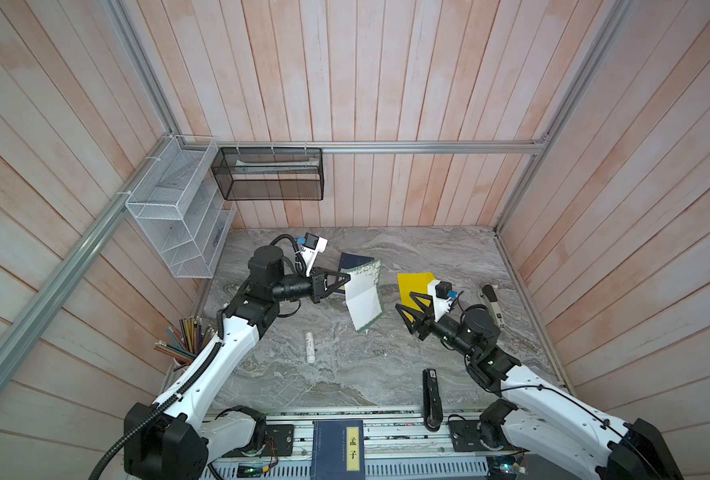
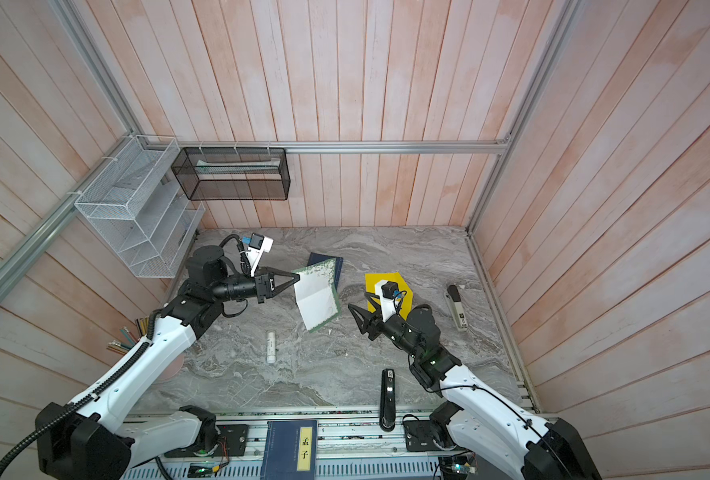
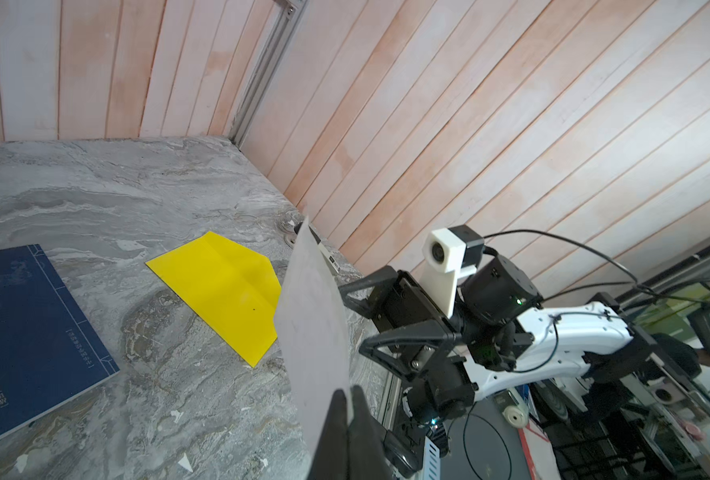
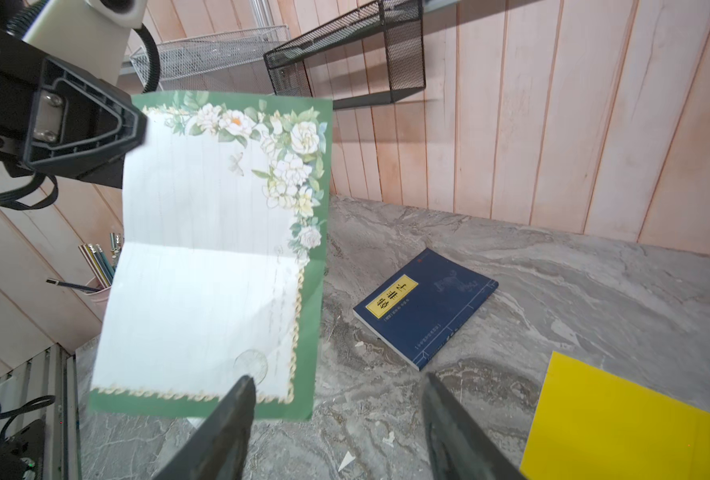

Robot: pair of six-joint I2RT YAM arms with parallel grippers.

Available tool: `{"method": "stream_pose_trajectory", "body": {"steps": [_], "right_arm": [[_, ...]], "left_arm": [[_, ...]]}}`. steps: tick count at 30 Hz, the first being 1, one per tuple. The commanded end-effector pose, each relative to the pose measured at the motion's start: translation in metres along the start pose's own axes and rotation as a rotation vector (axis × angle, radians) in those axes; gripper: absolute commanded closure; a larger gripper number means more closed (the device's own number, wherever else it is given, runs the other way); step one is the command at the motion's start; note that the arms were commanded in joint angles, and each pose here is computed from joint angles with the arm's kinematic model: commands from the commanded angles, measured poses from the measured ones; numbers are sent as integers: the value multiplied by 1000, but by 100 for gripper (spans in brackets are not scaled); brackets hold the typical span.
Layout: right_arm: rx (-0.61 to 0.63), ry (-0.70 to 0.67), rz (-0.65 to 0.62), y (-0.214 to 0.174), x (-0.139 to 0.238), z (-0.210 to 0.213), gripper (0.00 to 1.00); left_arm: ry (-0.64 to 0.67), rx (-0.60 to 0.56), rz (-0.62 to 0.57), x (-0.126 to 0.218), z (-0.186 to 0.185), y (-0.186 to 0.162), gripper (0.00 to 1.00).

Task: Place the letter into the envelope and seal it
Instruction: 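Move the right gripper to the sheet's free edge and grasp it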

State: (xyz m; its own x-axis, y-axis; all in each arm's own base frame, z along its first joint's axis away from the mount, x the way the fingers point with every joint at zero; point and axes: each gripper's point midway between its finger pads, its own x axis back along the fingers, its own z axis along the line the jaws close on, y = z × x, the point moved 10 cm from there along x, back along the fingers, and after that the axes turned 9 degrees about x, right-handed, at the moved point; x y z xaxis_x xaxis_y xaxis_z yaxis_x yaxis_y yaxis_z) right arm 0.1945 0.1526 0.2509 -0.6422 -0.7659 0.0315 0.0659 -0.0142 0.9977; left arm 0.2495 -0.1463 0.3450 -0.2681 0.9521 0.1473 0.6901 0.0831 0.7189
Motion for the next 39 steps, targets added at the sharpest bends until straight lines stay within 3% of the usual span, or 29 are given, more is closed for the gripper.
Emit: {"method": "stream_pose_trajectory", "body": {"steps": [1, 11, 23, 34, 39], "right_arm": [[105, 170, -96, 20, -1, 1, 34], [69, 436, -140, 32, -15, -12, 33], [3, 620, -153, 44, -44, -13, 35], [-17, 701, -122, 40, -58, -3, 38], [-29, 701, -100, 35, -60, -3, 49]], "left_arm": [[-67, -71, 35, 9, -19, -1, 100], [-123, -76, 58, 14, -25, -10, 100], [-154, -76, 63, 16, -26, -19, 100], [-194, -90, 49, 18, -28, -22, 100], [-201, -97, 42, 18, -30, -21, 100]]}}
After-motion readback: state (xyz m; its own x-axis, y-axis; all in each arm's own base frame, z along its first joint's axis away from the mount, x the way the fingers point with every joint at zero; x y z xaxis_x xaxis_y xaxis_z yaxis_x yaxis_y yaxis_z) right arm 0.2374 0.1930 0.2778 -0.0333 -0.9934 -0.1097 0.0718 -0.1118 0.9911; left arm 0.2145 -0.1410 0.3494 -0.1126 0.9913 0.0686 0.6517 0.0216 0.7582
